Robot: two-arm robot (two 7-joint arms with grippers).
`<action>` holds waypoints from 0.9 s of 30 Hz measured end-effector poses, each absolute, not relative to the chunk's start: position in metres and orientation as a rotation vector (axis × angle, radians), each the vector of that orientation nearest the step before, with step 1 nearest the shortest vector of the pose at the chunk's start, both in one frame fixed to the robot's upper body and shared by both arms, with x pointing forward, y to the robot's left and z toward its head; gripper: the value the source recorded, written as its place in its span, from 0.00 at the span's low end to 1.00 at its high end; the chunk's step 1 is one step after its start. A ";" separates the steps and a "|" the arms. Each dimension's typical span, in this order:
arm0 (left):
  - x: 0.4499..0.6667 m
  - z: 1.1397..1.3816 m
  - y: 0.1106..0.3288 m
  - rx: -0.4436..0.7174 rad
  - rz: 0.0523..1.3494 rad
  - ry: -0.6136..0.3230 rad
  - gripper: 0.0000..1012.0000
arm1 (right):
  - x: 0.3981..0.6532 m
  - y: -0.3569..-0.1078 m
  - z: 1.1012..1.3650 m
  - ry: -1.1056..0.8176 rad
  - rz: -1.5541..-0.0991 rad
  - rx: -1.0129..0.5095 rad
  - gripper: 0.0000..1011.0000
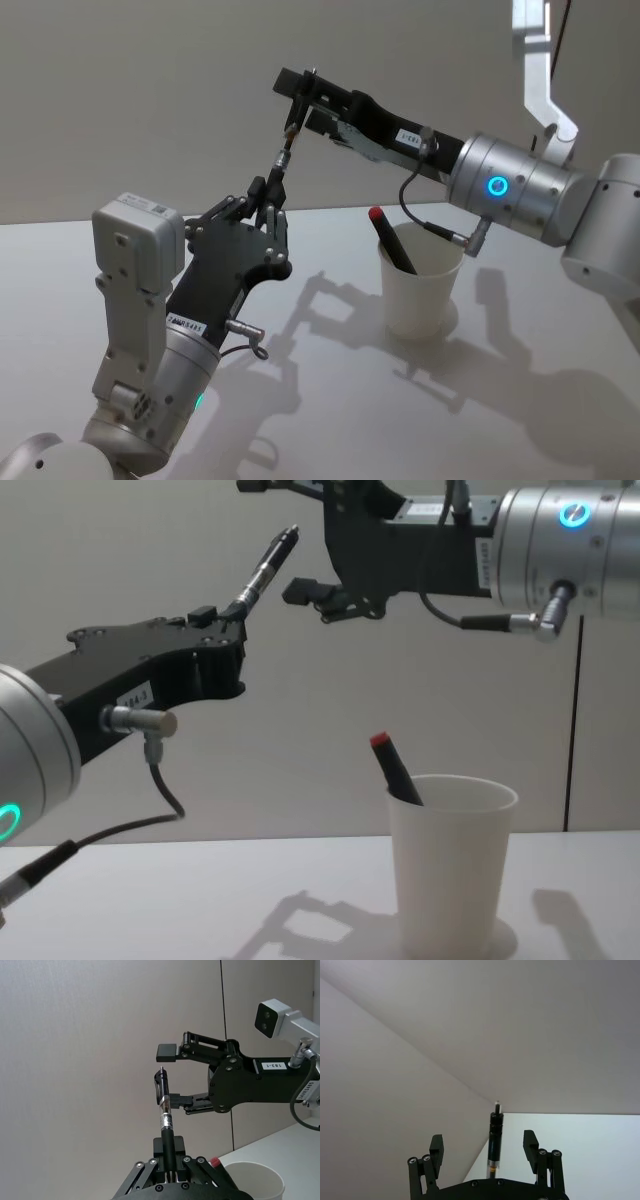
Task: Place the pen into the pen holder.
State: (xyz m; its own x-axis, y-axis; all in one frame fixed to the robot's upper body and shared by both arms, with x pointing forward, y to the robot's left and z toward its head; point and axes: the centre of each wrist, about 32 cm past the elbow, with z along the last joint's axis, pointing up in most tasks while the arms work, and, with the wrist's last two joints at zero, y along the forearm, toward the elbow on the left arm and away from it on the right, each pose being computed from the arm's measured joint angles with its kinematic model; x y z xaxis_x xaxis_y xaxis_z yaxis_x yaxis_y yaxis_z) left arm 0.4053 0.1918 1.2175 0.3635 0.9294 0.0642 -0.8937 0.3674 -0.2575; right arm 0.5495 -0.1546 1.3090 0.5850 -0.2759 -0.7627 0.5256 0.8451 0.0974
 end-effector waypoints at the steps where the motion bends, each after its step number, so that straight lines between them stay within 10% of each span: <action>1: 0.405 1.217 0.192 -0.191 1.182 -0.212 0.12 | 0.550 -0.155 1.308 0.824 -0.489 0.331 0.99; 27: 0.405 1.217 0.192 -0.190 1.182 -0.212 0.12 | 0.553 -0.147 1.304 0.892 -0.511 0.349 0.99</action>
State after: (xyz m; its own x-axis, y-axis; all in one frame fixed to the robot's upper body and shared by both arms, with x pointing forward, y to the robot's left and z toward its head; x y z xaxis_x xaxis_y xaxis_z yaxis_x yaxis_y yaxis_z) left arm 0.4053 0.1918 1.2175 0.3635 0.9294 0.0642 -0.8937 0.3674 -0.2575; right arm 0.5534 -0.1473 1.3045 0.5216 -0.2755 -0.8075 0.5573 0.8267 0.0780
